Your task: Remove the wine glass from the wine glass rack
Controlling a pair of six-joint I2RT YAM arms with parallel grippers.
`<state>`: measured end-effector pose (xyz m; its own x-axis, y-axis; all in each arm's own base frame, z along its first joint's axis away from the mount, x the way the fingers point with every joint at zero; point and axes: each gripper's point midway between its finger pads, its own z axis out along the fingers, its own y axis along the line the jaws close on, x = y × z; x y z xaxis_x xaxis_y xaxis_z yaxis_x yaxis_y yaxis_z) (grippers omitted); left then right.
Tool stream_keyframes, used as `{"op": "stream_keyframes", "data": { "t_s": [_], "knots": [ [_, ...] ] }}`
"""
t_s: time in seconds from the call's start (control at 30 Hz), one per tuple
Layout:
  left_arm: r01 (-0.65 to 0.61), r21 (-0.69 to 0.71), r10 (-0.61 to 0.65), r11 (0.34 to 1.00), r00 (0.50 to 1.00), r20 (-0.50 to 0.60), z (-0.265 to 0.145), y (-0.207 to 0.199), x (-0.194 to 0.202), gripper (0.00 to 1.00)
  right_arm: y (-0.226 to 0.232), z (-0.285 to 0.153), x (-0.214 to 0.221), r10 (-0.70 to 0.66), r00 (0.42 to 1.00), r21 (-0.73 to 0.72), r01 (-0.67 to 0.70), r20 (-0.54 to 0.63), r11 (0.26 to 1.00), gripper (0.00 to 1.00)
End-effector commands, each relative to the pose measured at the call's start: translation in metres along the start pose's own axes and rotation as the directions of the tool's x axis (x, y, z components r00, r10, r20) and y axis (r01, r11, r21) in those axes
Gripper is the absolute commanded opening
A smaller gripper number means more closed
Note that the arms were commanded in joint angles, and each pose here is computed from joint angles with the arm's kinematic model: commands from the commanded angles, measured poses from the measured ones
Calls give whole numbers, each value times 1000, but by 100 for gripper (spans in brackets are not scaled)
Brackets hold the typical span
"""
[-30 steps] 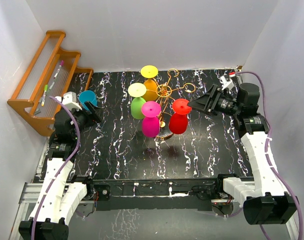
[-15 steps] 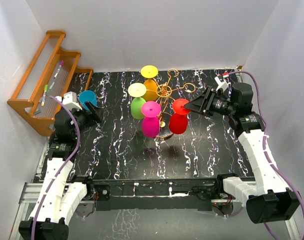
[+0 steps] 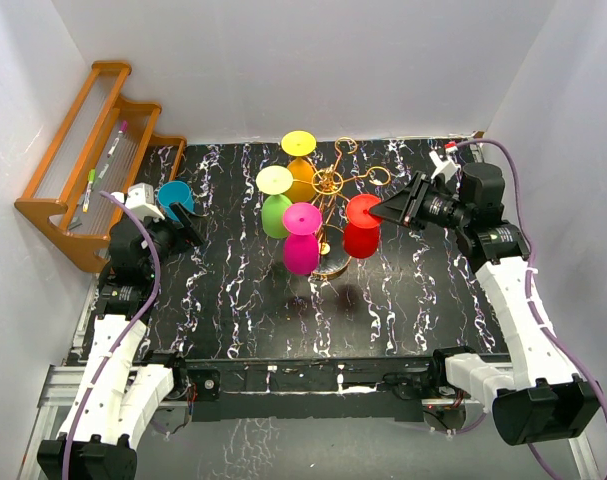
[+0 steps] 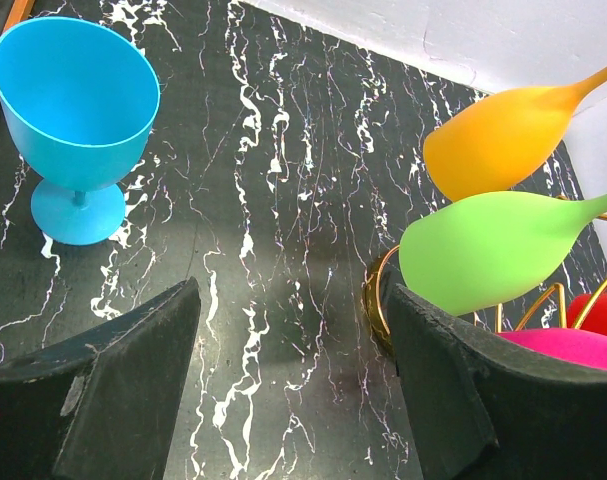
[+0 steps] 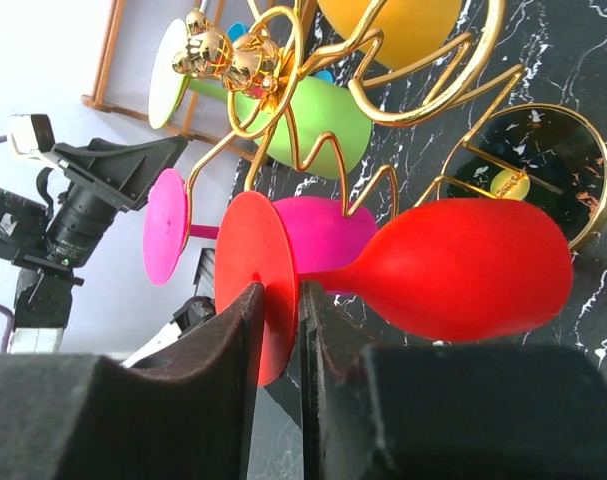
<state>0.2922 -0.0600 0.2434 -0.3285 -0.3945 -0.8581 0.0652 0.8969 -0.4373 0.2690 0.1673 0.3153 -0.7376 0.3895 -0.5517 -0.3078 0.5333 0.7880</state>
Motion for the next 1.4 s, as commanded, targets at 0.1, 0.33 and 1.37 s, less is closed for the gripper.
{"op": "stream_keyframes", "data": {
  "t_s": [0.1, 0.33, 1.37],
  "knots": [
    [-2, 16, 1, 1000, 1000, 10, 1, -3, -3, 73, 17, -16, -22, -96, 991, 52, 92, 96, 994, 17],
    [-2, 12, 1, 1000, 1000, 12, 1, -2, -3, 73, 35, -17, -24, -89, 991, -24, 92, 95, 995, 8],
    [-3, 5, 3, 1000, 1000, 16, 0, -1, -4, 73, 69, 5, -22, -45, 999, -230, 46, 9, 972, 8]
  ]
}}
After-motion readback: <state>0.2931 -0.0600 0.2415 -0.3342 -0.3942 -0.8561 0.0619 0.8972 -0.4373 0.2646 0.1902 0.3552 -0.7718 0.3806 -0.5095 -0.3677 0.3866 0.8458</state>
